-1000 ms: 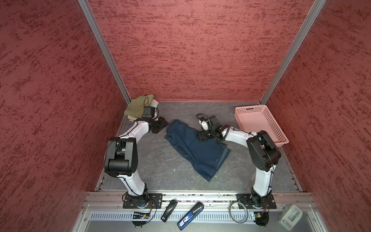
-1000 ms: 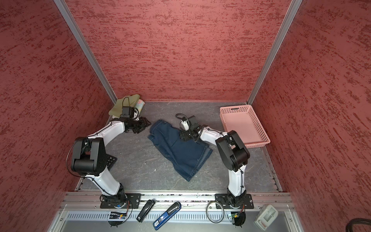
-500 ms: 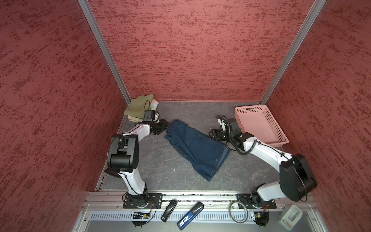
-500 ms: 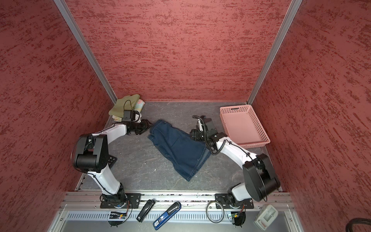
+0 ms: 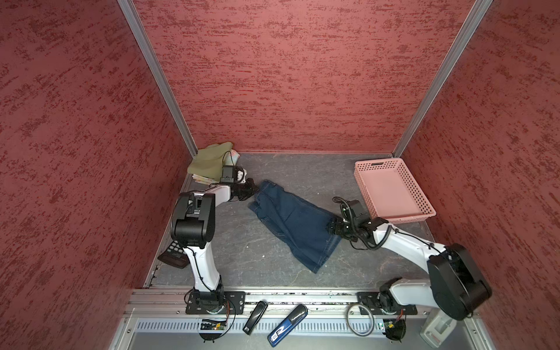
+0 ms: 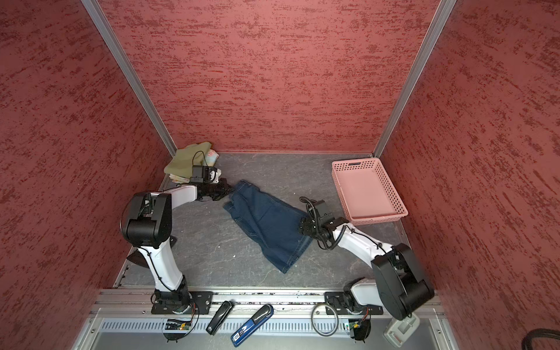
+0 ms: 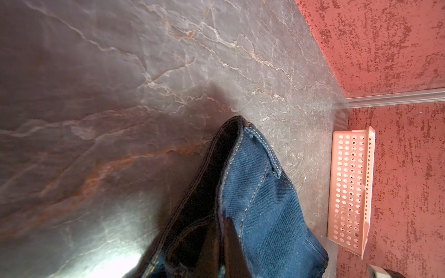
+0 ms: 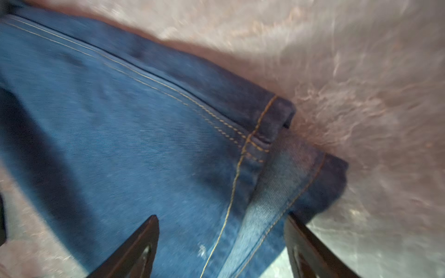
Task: Fold and stack skirts
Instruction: Rotate the skirt at the center of the table.
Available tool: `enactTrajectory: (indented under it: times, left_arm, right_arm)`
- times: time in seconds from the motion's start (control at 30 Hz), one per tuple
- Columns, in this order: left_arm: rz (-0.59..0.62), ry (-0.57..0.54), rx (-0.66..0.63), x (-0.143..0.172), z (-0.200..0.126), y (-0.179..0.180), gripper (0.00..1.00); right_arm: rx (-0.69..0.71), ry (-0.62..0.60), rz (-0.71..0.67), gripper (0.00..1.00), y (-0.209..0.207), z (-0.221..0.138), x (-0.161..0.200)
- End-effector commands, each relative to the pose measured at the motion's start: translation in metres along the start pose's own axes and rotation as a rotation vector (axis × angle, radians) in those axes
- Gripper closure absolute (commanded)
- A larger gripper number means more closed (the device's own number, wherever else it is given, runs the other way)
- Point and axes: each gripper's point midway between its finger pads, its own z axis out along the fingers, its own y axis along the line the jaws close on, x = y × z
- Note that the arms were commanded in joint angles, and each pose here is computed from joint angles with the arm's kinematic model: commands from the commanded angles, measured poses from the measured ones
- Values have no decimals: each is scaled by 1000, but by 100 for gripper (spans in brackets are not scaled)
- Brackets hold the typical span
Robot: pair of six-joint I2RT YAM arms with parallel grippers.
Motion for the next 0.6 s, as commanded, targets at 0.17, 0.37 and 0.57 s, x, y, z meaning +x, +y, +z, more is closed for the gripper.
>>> enactTrajectory:
  times: [0.17, 0.37, 0.57]
  left_arm:
    - [14, -38, -2, 0, -18, -8, 100]
    - [-47, -63, -37, 17, -40, 2, 100]
    - [-93, -98, -93, 41, -65, 11, 100]
  right_arm:
    - [-21, -57, -81, 46, 30, 30, -54]
    - [-77, -88, -162, 58, 59, 64, -123]
    - [-183, -154, -269, 57, 105, 76, -203]
